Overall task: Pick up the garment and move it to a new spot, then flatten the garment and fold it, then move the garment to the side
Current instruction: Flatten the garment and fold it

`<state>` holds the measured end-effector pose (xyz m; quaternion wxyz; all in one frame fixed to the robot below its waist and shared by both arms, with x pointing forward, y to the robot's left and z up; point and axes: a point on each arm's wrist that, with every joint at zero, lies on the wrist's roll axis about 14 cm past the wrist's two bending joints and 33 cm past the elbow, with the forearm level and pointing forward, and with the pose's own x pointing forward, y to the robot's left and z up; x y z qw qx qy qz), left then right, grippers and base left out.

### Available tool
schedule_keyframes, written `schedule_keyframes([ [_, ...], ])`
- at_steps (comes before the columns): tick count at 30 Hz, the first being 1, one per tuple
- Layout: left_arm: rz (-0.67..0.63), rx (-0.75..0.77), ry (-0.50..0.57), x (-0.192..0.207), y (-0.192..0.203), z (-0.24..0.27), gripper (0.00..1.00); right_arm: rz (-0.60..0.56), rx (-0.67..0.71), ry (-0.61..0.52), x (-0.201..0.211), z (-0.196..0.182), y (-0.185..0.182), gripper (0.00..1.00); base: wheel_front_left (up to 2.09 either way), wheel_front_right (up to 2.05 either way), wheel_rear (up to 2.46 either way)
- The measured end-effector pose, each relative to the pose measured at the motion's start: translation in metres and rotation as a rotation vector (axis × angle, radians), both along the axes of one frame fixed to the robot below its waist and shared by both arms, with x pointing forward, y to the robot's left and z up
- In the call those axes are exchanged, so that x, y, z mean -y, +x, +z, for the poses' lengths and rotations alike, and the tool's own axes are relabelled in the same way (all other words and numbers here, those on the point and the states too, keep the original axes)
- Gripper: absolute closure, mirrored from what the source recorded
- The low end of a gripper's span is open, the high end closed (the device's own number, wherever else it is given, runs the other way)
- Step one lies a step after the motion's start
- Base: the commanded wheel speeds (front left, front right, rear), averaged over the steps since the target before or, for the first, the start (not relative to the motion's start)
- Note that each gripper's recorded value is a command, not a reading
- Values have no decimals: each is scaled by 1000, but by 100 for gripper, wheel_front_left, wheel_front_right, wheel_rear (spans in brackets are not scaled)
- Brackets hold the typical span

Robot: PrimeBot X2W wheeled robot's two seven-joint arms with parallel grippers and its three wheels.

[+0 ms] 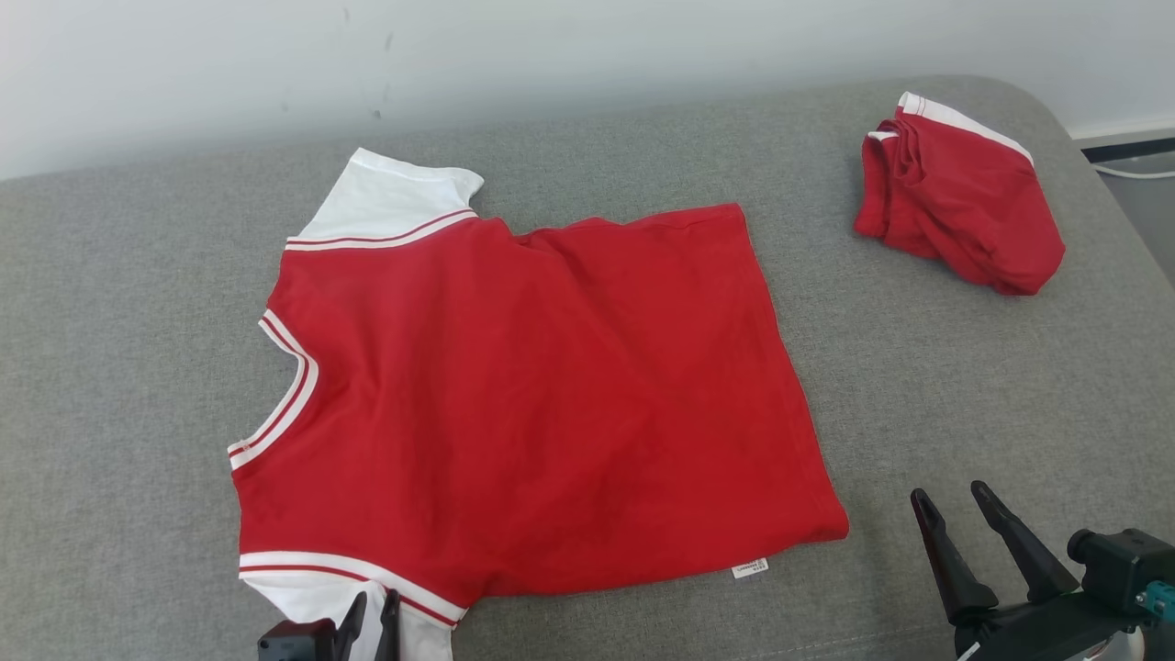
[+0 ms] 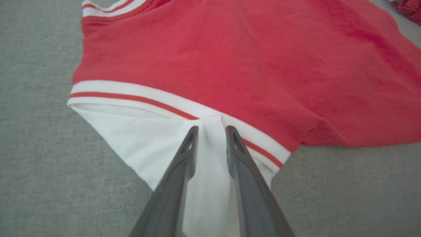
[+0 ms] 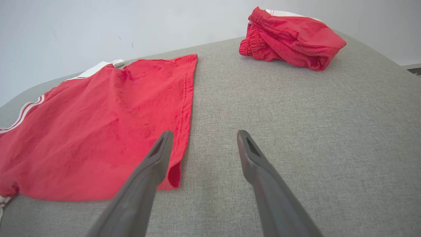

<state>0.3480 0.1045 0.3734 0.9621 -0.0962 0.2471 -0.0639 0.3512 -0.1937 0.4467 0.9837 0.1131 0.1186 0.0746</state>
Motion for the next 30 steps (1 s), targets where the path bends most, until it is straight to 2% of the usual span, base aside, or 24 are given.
schedule_keyframes([
  [3,8,6,6,-2,4,1,70,2,5,0,0,2,0,0,0,0,0],
  [6,13,6,13,-3,5,0,100,0,10,-2,0,4,1,0,0,0,0],
  [14,108,108,-18,-21,18,21,100,4,-26,-1,0,-5,-5,0,0,0,0],
  [18,175,101,-5,-42,2,17,100,16,-82,13,-5,-20,-18,0,0,0,0],
  [22,233,66,17,-62,-18,7,100,51,-121,19,-16,-29,-23,0,0,0,0],
  [30,254,119,11,-67,-15,21,100,164,-150,34,-44,-35,-17,0,0,0,0],
])
